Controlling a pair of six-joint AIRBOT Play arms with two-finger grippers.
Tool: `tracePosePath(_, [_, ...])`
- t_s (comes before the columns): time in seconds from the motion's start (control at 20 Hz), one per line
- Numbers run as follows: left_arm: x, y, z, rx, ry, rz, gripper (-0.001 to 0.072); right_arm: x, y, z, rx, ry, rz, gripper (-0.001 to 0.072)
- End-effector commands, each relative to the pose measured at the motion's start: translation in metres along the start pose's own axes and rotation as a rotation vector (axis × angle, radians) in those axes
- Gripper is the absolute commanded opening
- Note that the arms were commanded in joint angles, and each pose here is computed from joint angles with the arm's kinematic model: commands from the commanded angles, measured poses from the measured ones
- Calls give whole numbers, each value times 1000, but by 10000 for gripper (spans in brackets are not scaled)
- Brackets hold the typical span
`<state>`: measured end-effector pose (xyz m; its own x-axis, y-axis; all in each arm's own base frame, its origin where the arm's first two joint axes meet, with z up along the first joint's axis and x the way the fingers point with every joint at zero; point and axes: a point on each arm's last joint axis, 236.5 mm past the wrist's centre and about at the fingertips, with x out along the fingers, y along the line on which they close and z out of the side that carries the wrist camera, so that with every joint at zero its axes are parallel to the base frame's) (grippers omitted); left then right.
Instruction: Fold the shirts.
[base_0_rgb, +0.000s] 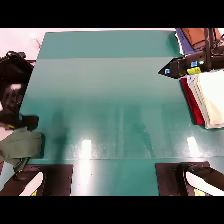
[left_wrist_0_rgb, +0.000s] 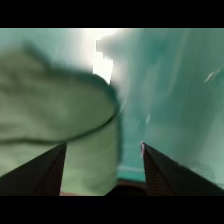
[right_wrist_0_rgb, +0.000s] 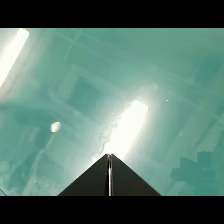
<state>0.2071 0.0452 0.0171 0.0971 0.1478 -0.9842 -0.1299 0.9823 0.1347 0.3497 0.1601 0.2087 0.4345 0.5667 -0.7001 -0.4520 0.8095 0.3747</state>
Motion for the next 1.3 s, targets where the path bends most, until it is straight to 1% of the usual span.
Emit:
tracePosePath(0.0, [45, 23, -52, -54, 163, 83, 552, 0, 0, 0, -2, -1, 0, 18])
tracePosePath(0.2, [52, 29, -58, -55, 180, 107, 550, 0, 0, 1, -2, -5, 0, 18])
tracePosePath(0.3, [51, 34, -57, -86, 173, 131, 548, 0, 0, 1, -2, -4, 0, 18])
tracePosePath(0.35, [51, 37, -57, -98, 170, 146, 525, 0, 1, 1, -1, -4, 1, 18])
tracePosePath(0.4, [51, 39, -56, -94, 168, 155, 337, 0, 1, 1, -1, -4, 0, 17])
tracePosePath(0.45, [51, 41, -54, -93, 160, 159, 226, 0, 1, 1, -1, -4, 1, 18])
tracePosePath(0.5, [50, 41, -51, -93, 149, 160, 213, 0, 1, 1, -1, -4, 1, 18])
tracePosePath(0.55, [49, 41, -47, -93, 135, 158, 37, 0, 1, 1, -1, -4, 1, 17])
tracePosePath(0.7, [28, 42, -19, -110, 38, 146, 25, -1, 1, 2, -2, -6, 1, 17])
tracePosePath(0.8, [-13, 37, 20, -90, -100, 113, 24, -8, 4, 10, -17, -31, -1, 18])
tracePosePath(1.0, [-145, -5, 95, 26, -495, 9, 24, -42, 21, 48, -82, -164, -15, 18])
tracePosePath(1.15, [-233, -50, 113, 139, -736, -118, 23, -69, 33, 76, -125, -277, -28, 17])
tracePosePath(1.25, [-264, -80, 118, 216, -815, -182, 23, -82, 39, 90, -144, -335, -33, 17])
